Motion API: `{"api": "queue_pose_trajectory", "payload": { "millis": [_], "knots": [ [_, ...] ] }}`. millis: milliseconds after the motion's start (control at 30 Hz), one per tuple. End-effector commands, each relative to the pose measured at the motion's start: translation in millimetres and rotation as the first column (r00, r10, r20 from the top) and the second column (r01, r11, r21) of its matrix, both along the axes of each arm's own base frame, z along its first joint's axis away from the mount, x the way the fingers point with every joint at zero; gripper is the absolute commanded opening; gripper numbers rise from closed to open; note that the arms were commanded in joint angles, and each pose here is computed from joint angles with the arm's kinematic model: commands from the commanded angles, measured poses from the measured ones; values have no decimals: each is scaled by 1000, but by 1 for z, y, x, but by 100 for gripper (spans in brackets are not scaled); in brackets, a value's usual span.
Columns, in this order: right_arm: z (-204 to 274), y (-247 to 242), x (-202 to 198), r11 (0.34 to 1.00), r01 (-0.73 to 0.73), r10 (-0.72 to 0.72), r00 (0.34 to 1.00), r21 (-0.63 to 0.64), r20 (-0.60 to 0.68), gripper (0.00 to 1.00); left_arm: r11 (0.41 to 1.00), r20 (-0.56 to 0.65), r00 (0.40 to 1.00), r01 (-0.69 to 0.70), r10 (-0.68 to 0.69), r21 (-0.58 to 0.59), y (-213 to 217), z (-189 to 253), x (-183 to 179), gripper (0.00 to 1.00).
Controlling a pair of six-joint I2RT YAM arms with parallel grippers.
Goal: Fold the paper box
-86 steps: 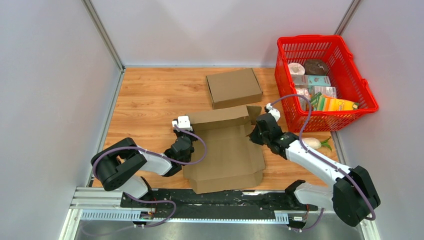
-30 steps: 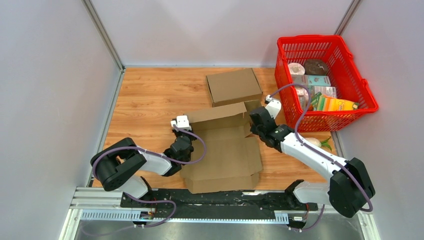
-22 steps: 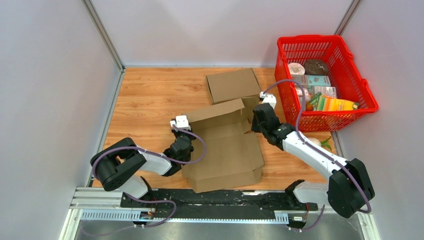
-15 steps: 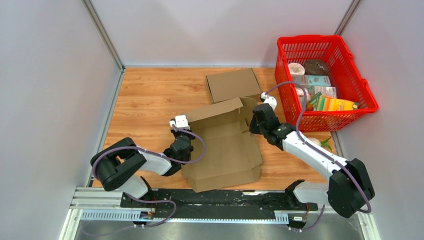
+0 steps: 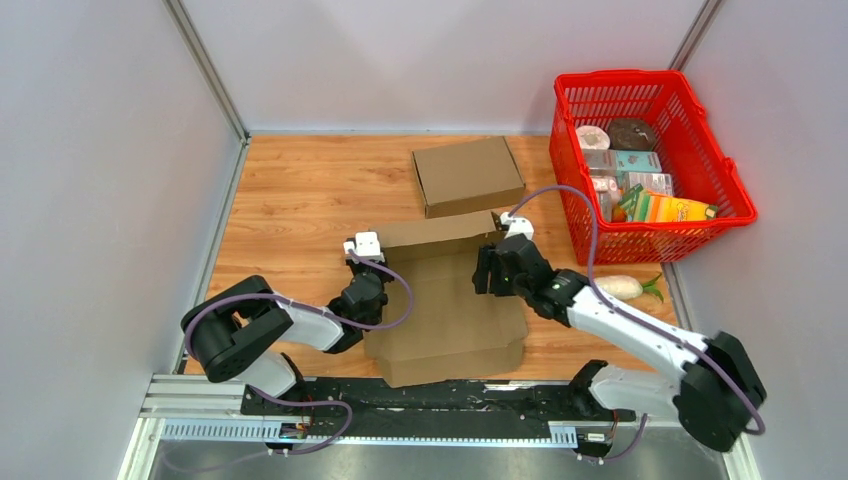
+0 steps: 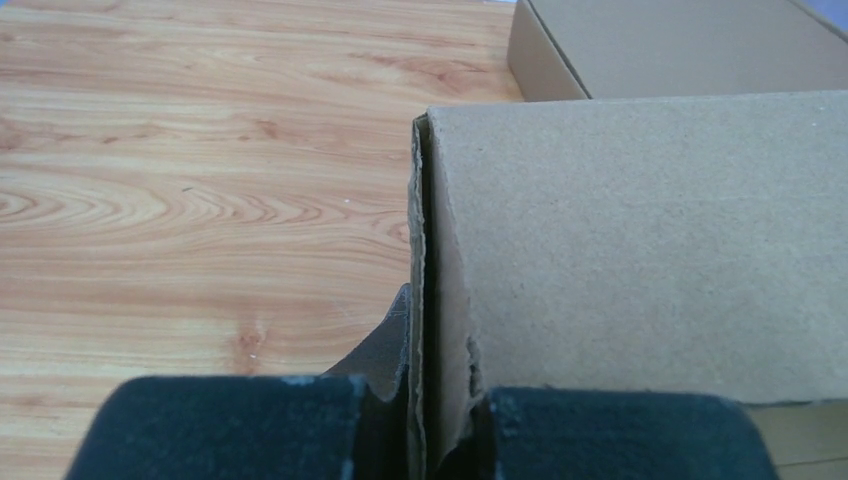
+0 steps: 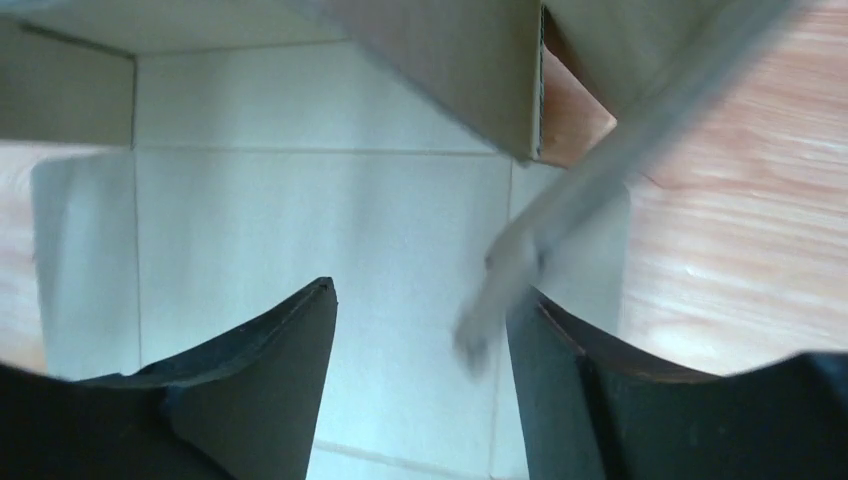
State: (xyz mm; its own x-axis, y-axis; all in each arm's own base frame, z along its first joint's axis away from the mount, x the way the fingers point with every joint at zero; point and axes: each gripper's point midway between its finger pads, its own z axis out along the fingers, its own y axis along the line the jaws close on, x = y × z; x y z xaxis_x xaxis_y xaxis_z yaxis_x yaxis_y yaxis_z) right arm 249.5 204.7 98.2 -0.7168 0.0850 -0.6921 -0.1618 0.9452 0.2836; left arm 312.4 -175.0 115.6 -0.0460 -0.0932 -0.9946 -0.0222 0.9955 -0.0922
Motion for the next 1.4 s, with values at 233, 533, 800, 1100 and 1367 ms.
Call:
{"api": "queue_pose_trajectory", "payload": {
  "millis": [233, 533, 800, 1100, 1367],
  "knots": [
    [131, -112, -10, 980, 178, -152, 956, -84, 252, 72, 992, 61, 997, 45, -38, -120, -13, 22, 2, 0],
    [168, -111, 67, 951, 176, -75, 929, -254, 363, 54, 991, 61, 997, 51, -44, -120, -14, 22, 2, 0],
    [114, -59, 87, 959, -62, 107, 983, -277, 151, 25, 992, 60, 997, 48, -41, -117, -13, 22, 1, 0],
    [92, -55, 39, 984, -93, 100, 994, -149, 40, 34, 992, 61, 997, 47, -40, -117, -14, 22, 2, 0],
    [39, -92, 22, 964, 45, -57, 998, -262, -39, 55, 991, 62, 997, 51, -44, -121, -14, 23, 1, 0]
  ]
}}
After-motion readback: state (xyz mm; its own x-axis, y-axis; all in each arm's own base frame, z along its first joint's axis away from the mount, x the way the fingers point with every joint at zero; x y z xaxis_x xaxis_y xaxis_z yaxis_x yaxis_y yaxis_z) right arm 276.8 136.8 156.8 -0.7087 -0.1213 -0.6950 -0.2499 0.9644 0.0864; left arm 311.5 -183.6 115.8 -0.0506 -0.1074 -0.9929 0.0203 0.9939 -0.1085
